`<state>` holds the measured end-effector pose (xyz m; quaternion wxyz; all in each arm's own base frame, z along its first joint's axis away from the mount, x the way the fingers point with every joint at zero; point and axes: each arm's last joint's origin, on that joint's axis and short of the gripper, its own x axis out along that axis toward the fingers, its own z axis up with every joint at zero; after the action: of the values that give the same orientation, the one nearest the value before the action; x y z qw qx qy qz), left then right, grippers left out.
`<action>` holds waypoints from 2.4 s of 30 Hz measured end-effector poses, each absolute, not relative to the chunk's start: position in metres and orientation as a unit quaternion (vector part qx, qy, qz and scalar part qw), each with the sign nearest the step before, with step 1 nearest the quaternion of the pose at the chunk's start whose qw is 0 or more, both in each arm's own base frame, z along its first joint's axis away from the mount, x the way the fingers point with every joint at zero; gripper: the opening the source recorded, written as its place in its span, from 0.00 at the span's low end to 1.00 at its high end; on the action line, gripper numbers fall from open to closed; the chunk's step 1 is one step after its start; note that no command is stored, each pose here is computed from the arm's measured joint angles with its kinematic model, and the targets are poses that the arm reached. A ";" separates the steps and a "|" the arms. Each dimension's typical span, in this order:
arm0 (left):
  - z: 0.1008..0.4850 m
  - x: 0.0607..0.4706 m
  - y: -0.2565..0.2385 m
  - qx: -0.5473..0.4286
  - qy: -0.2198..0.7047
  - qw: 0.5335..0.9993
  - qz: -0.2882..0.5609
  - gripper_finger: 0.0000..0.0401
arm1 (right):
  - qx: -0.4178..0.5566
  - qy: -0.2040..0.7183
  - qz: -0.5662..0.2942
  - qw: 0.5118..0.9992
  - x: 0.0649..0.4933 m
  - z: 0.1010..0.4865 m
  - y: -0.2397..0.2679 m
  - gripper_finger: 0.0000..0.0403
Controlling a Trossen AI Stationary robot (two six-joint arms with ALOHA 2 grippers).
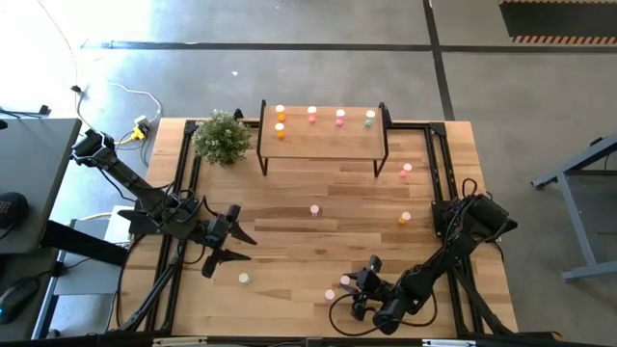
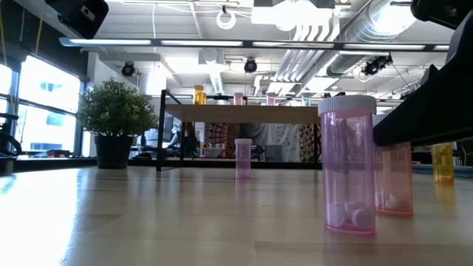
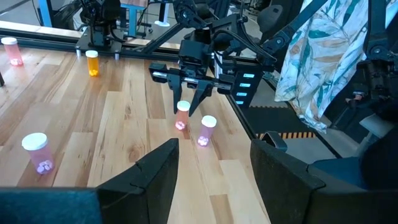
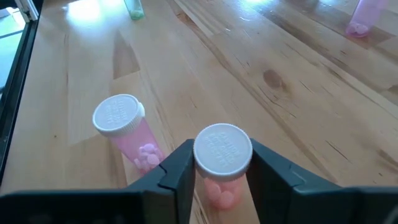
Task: Pick and place medicine bottles onto shelf by color
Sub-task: Put the bottom pink pill bottle aligned with the other pink pill bottle on the shelf
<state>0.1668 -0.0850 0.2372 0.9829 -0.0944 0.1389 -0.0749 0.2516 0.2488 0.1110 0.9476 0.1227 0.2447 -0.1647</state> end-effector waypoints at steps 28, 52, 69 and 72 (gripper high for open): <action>0.237 0.167 -0.085 -0.110 0.141 0.981 -0.075 0.48 | 0.093 0.198 -0.178 0.959 0.279 0.184 0.202 0.28; 0.237 0.168 -0.082 -0.095 0.135 0.985 -0.048 0.48 | 0.041 0.161 -0.135 0.977 0.317 0.282 -0.010 0.28; 0.237 0.184 -0.033 -0.057 0.134 0.989 0.029 0.48 | -0.009 0.113 -0.147 0.983 0.315 0.327 -0.098 0.28; 0.238 0.184 -0.023 -0.062 0.135 0.988 0.039 0.48 | -0.007 0.113 -0.148 0.983 0.318 0.328 -0.110 0.28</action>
<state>0.1837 -0.0229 0.2380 0.9882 -0.0617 0.1346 0.0391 0.3183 -0.1099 0.3277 0.9825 -0.0065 0.1129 -0.1479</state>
